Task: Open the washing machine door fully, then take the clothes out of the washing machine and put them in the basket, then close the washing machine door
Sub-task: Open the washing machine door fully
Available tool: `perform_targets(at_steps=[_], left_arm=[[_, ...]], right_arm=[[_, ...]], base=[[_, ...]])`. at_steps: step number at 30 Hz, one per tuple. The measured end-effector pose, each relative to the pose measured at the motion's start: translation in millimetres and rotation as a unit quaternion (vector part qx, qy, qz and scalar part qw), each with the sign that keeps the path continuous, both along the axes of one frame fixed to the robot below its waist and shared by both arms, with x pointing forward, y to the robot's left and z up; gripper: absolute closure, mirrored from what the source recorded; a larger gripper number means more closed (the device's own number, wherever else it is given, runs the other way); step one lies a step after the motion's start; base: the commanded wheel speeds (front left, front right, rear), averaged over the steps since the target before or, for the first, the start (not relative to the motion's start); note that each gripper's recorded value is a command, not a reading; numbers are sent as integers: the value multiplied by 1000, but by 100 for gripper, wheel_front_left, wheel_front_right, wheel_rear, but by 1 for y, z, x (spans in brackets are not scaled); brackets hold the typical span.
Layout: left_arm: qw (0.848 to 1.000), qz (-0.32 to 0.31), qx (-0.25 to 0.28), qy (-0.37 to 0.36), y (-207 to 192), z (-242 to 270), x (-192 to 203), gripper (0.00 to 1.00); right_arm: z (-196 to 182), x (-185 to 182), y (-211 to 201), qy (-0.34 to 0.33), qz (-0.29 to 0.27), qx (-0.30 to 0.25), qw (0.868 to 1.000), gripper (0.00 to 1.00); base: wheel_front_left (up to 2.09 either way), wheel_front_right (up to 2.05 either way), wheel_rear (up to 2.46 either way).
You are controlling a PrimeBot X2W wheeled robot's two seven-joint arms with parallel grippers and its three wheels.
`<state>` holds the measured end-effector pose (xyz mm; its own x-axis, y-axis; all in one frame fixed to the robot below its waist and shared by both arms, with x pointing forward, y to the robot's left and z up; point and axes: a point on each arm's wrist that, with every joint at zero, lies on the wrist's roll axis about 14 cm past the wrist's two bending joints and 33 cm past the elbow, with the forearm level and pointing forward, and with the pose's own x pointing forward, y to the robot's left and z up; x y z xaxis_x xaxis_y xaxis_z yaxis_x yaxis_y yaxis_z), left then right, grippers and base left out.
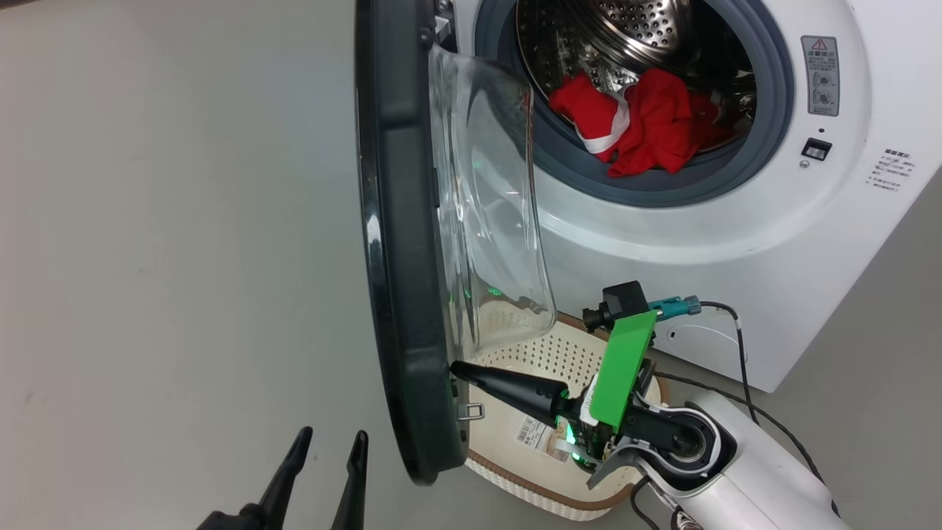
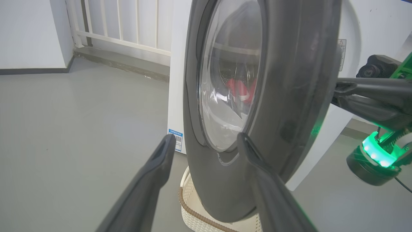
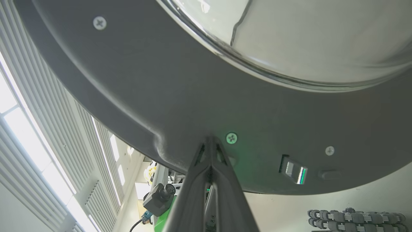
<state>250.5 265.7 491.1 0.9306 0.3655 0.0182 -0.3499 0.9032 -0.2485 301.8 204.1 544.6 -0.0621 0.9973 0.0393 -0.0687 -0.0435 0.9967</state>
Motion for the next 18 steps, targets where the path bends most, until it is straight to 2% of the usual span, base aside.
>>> perform_targets(at_steps=[4,5,6,7,9,10,11,12,18], left_arm=[[1000,-1,0,-1,0,0,0,0],[1000,-1,0,-2,0,0,0,0],[1000,-1,0,-2,0,1,0,0],[1000,-1,-1,-2,0,1,0,0],[1000,-1,-1,-2,0,0,0,0],[1000,-2,-1,-2,0,0,0,0],[1000,-2,-2,-2,0,0,0,0],[1000,-2,-2,-2,0,-1,0,0],[1000,-4,-5,1,-1,-4,0,0]], right_arm=[[0,2,-1,-5,-6,-2,1000,100],[0,3,-1,-8,-7,-3,1000,94],[1,4,-1,-9,-11,-3,1000,94],[2,5,-1,-10,-14,-2,1000,79],[3,6,-2,-14,-18,-2,1000,58],[3,8,-3,-16,-23,-3,1000,44],[2,9,-4,-17,-29,-4,999,7],[1,11,-5,-17,-33,-6,999,0],[-17,22,-20,-12,-72,-30,997,0]], base=[[0,0,0],[0,0,0],[0,0,0],[0,0,0],[0,0,0],[0,0,0],[0,0,0],[0,0,0],[0,0,0]])
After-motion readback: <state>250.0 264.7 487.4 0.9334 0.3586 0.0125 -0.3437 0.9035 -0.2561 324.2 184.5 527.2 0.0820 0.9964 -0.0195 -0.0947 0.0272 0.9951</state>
